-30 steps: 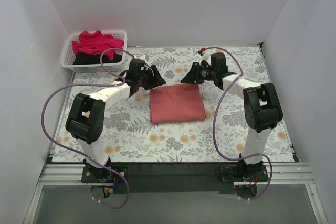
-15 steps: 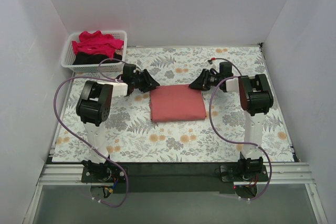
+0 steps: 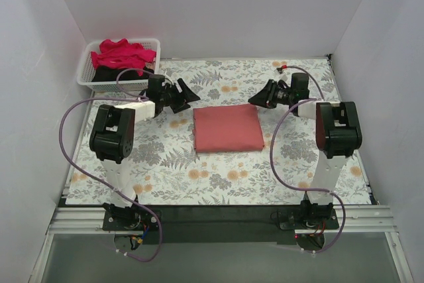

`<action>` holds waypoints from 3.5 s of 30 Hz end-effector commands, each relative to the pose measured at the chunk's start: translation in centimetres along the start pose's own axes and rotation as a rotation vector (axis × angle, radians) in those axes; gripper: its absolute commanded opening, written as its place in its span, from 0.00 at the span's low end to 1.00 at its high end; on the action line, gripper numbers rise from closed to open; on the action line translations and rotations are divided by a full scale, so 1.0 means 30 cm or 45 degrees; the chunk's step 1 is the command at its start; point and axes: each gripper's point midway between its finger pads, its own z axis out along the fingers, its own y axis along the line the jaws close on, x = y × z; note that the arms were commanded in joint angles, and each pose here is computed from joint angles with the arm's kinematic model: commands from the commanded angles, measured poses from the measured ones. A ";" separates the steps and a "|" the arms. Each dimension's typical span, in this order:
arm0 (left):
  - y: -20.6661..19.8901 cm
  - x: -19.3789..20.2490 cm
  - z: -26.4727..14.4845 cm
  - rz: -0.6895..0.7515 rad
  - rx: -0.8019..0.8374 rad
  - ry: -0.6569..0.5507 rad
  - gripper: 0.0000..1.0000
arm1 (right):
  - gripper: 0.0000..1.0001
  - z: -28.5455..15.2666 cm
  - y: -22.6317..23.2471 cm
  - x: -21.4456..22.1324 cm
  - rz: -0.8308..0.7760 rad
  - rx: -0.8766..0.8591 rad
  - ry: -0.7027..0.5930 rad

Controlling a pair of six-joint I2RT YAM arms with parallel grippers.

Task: Fold and stack the t-shirts
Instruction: Fold the tshirt

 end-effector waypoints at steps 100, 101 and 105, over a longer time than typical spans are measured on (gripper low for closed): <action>-0.403 0.393 -0.180 1.176 -0.425 -0.143 0.66 | 0.98 -0.536 0.036 0.312 -0.193 0.844 -0.185; -0.443 0.461 -0.157 1.250 -0.385 -0.120 0.65 | 0.98 -0.548 0.032 0.318 -0.170 0.851 -0.201; -0.522 0.621 -0.055 1.504 -0.269 -0.058 0.56 | 0.98 -0.586 -0.003 0.346 -0.064 0.903 -0.262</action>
